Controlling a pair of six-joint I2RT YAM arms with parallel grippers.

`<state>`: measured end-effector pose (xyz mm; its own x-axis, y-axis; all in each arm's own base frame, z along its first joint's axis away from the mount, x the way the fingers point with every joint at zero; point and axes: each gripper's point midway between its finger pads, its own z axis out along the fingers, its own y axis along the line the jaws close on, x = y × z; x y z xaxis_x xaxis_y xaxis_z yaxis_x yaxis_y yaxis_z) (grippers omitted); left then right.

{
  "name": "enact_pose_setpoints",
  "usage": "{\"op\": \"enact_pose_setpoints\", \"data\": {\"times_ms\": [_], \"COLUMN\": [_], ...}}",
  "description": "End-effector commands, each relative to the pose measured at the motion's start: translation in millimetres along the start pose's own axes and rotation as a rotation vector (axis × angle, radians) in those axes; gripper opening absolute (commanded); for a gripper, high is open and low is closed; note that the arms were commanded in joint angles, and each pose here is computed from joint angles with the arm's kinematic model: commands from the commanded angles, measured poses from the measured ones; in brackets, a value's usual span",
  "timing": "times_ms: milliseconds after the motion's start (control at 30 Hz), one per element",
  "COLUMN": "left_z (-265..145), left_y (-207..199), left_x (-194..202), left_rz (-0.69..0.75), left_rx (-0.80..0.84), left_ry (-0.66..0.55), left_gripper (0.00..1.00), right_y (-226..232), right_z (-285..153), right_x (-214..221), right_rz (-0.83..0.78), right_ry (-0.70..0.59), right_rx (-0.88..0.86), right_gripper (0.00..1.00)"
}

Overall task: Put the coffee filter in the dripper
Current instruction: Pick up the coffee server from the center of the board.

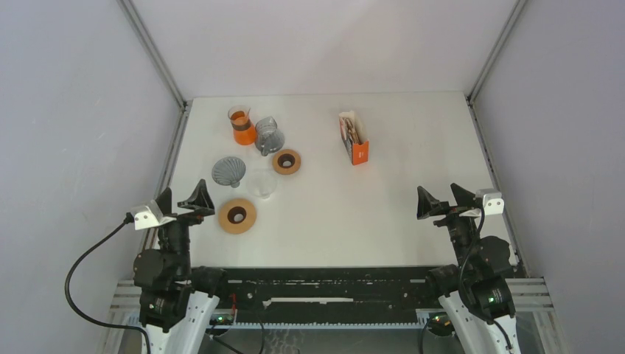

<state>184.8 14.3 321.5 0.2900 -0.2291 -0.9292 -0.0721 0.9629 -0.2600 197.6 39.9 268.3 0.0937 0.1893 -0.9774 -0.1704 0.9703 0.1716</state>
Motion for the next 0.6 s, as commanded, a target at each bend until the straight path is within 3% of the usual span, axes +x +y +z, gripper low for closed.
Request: {"op": "enact_pose_setpoints", "data": {"times_ms": [0, 200, 567], "left_z": [-28, -15, 50], "left_y": [5, 5, -3], "left_x": [-40, -26, 20], "left_rz": [-0.060, -0.046, 0.016], "left_rx": [0.023, 0.001, -0.098], "left_ry": [-0.197, -0.137, 0.128], "left_gripper": [1.00, 1.00, 1.00], "right_y": [3, 2, 0], "right_z": [-17, -15, -9], "right_x": [-37, -33, -24], "right_rz": [0.026, 0.019, 0.010], "right_ry": [-0.149, -0.143, -0.119], "right_rx": [-0.015, -0.014, -0.001], "right_gripper": [1.00, 1.00, 1.00]}}
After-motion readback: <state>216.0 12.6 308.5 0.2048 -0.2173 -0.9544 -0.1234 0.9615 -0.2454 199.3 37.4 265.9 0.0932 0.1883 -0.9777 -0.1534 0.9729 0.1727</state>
